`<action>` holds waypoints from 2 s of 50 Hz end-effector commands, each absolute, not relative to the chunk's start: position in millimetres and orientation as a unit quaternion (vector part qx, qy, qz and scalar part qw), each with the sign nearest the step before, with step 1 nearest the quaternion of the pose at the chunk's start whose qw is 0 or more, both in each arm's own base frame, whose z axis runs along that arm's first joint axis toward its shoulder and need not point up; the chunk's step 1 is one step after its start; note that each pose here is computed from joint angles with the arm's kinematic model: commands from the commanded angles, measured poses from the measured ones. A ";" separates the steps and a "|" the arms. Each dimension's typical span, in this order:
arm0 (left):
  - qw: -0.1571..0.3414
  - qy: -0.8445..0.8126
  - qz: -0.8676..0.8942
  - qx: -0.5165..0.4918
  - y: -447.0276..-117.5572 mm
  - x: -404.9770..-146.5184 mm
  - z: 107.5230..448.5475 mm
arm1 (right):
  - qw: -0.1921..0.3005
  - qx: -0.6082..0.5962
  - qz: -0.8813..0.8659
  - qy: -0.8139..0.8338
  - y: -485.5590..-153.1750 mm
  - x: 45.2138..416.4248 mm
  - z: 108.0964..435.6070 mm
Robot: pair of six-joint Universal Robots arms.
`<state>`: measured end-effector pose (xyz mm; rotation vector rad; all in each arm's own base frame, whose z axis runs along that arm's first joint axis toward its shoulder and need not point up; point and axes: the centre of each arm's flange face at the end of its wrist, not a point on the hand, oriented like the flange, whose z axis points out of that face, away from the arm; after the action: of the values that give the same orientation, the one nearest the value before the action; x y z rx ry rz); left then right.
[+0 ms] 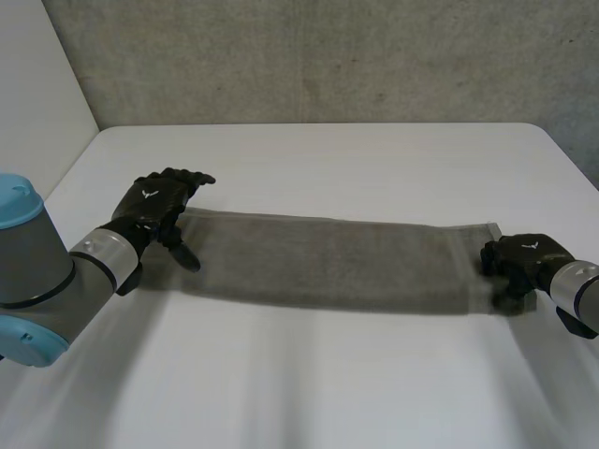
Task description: Fold the towel.
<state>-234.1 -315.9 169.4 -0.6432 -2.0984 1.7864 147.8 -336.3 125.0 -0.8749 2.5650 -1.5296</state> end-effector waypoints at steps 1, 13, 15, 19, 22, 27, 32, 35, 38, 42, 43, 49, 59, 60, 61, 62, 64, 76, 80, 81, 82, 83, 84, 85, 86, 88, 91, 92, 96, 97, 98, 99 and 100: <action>0.155 -0.733 0.623 -0.225 -315.4 -234.3 169.1 | -0.060 -0.255 -0.510 0.820 -352.9 125.8 137.5; 0.149 -0.710 0.652 -0.222 -314.8 -232.1 196.0 | -0.305 -0.324 -0.522 0.728 -386.6 67.1 202.0; 0.148 -0.708 0.655 -0.221 -315.1 -231.1 198.8 | -0.312 -0.322 -0.527 0.722 -389.1 71.1 207.9; 0.145 -0.698 0.666 -0.219 -317.1 -230.2 207.9 | -0.267 -0.361 -0.592 0.669 -382.6 146.8 233.1; 0.146 -0.695 0.669 -0.219 -317.8 -230.8 211.0 | -0.225 -0.379 -0.636 0.633 -369.6 195.9 251.4; 0.150 -0.685 0.677 -0.222 -317.2 -235.2 218.3 | -0.119 -0.444 -0.698 0.549 -318.7 306.2 251.1; 0.147 -0.679 0.686 -0.218 -317.3 -236.7 224.7 | -0.049 -0.510 -0.706 0.488 -268.6 371.2 221.6; 0.148 -0.675 0.689 -0.220 -314.8 -240.8 226.2 | -0.014 -0.565 -0.681 0.466 -240.4 395.0 188.3; 0.149 -0.672 0.691 -0.221 -312.9 -244.0 227.1 | 0.002 -0.617 -0.654 0.439 -218.1 410.8 152.9; 0.149 -0.672 0.691 -0.221 -312.8 -244.5 226.6 | 0.005 -0.633 -0.641 0.435 -215.4 412.0 138.7; 0.150 -0.672 0.691 -0.222 -312.4 -245.0 226.6 | 0.006 -0.635 -0.637 0.438 -215.3 411.2 135.1; 0.153 -0.668 0.692 -0.225 -312.0 -249.4 228.4 | 0.022 -0.616 -0.640 0.459 -216.3 406.4 142.7; 0.187 -0.647 0.693 -0.258 -292.8 -283.1 232.2 | 0.129 -0.424 -0.665 0.601 -248.6 350.5 213.6; 0.193 -0.645 0.690 -0.265 -289.8 -289.4 229.5 | 0.139 -0.404 -0.656 0.622 -250.6 340.9 214.8; 0.193 -0.645 0.690 -0.265 -289.8 -289.4 229.5 | 0.139 -0.404 -0.656 0.623 -250.6 340.8 214.8; 0.201 -0.644 0.686 -0.272 -286.5 -297.3 225.8 | 0.144 -0.387 -0.643 0.645 -253.3 330.2 213.9; 0.204 -0.644 0.683 -0.277 -283.2 -305.1 222.6 | 0.140 -0.372 -0.628 0.669 -258.7 316.4 209.6; 0.174 -0.675 0.662 -0.275 -287.6 -346.4 171.7 | 0.094 -0.325 -0.546 0.767 -270.1 253.7 162.6; 0.154 -0.677 0.657 -0.293 -288.9 -353.5 154.5 | 0.090 -0.325 -0.534 0.775 -266.4 249.4 149.9; 0.154 -0.677 0.657 -0.293 -288.9 -353.5 154.4 | 0.090 -0.325 -0.534 0.775 -266.4 249.4 149.9; 0.143 -0.677 0.658 -0.297 -290.0 -353.7 150.6 | 0.088 -0.326 -0.535 0.775 -266.0 249.5 147.2; 0.129 -0.678 0.659 -0.300 -291.3 -353.2 147.3 | 0.086 -0.328 -0.534 0.774 -265.9 249.7 143.4; 0.129 -0.678 0.659 -0.300 -291.3 -353.2 147.3 | 0.086 -0.328 -0.534 0.774 -265.9 249.7 143.3; 0.112 -0.680 0.660 -0.299 -293.0 -351.3 143.9 | 0.080 -0.331 -0.534 0.774 -266.8 249.8 139.4; 0.094 -0.683 0.660 -0.300 -294.5 -349.4 140.2 | 0.074 -0.335 -0.534 0.773 -267.6 249.9 135.7; 0.077 -0.686 0.658 -0.301 -295.2 -347.2 136.4 | 0.064 -0.342 -0.533 0.772 -268.0 249.6 132.7; 0.053 -0.693 0.649 -0.309 -293.5 -342.8 127.2 | 0.030 -0.356 -0.532 0.768 -269.2 247.2 130.3; 0.049 -0.698 0.643 -0.312 -291.0 -341.3 123.4 | 0.011 -0.362 -0.533 0.765 -270.2 245.6 130.5; 0.048 -0.709 0.628 -0.318 -281.4 -337.6 114.4 | -0.023 -0.377 -0.534 0.756 -272.0 243.3 131.1; 0.050 -0.714 0.620 -0.322 -275.4 -336.6 110.5 | -0.038 -0.386 -0.537 0.750 -273.9 242.6 132.3; 0.051 -0.716 0.615 -0.327 -268.9 -337.4 107.6 | -0.053 -0.397 -0.538 0.742 -275.4 242.1 133.4; 0.051 -0.716 0.615 -0.327 -268.9 -337.4 107.6 | -0.053 -0.397 -0.538 0.742 -275.5 242.1 133.4; 0.056 -0.714 0.613 -0.334 -261.6 -341.1 107.0 | -0.068 -0.411 -0.539 0.732 -276.7 242.3 134.7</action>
<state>-340.0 -285.3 118.7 -0.9598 -2.1413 1.9340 244.9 -271.2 130.7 -1.1642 2.3910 -1.6831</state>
